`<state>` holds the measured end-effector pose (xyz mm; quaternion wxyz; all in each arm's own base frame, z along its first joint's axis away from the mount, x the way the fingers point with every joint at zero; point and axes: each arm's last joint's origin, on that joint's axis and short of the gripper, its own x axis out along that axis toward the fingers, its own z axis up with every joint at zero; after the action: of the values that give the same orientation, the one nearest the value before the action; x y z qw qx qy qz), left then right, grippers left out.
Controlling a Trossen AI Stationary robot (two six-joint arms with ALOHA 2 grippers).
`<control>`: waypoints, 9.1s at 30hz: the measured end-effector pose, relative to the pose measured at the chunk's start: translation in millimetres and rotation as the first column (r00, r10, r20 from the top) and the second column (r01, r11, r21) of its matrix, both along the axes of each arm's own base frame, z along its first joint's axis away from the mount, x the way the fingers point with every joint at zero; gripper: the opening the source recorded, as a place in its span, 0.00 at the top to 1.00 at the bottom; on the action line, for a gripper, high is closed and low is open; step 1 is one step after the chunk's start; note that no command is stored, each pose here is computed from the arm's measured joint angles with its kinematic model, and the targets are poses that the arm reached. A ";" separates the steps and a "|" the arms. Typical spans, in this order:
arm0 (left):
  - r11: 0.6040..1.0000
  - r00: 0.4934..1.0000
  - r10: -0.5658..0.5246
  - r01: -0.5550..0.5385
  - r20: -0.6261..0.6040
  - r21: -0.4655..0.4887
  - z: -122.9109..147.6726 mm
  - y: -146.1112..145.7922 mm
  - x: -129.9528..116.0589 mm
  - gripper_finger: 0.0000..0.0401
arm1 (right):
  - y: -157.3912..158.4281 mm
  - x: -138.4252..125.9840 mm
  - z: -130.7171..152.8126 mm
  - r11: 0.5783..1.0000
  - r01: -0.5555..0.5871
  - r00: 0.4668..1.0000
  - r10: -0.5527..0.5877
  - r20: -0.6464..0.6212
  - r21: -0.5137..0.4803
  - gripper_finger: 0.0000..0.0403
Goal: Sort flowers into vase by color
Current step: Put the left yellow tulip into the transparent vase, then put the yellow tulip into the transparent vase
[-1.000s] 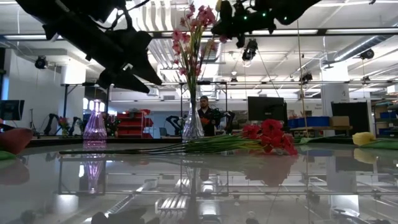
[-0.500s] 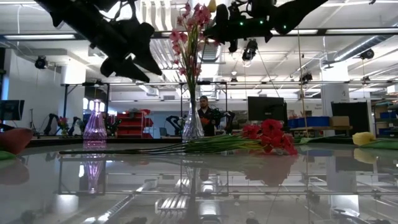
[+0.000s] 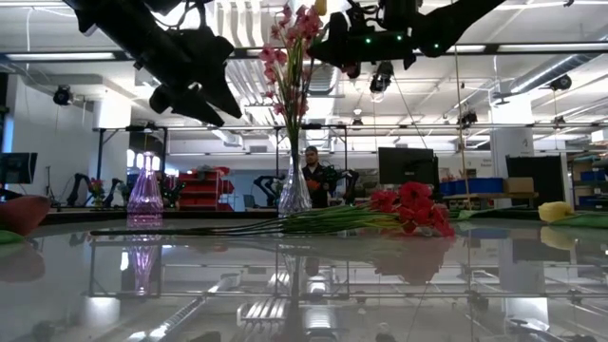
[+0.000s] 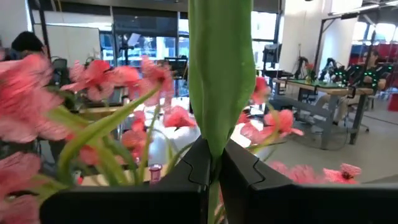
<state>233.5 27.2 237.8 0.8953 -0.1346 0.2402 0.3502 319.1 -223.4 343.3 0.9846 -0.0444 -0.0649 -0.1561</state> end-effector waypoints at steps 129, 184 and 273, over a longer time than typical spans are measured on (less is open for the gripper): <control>0.922 0.925 -0.347 0.366 0.153 -0.126 -38.8 -64.3 -11.6 0.41 | 128.7 -187.1 -208.5 0.152 0.979 0.059 0.417 -0.907 0.134 0.74; 0.988 0.955 0.130 -0.146 0.266 0.041 -73.6 54.2 89.6 0.41 | -141.9 -49.8 17.4 0.810 -0.243 0.970 0.201 0.137 0.534 0.97; 0.991 0.985 -0.032 0.010 0.169 0.132 -96.6 114.3 64.5 0.63 | -60.5 15.1 -5.0 0.865 -0.410 0.845 0.480 -0.234 0.291 0.97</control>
<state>298.0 141.4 141.3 0.9232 -0.1025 0.1405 0.3429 334.2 -283.8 338.3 0.9903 0.0628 0.0946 0.0801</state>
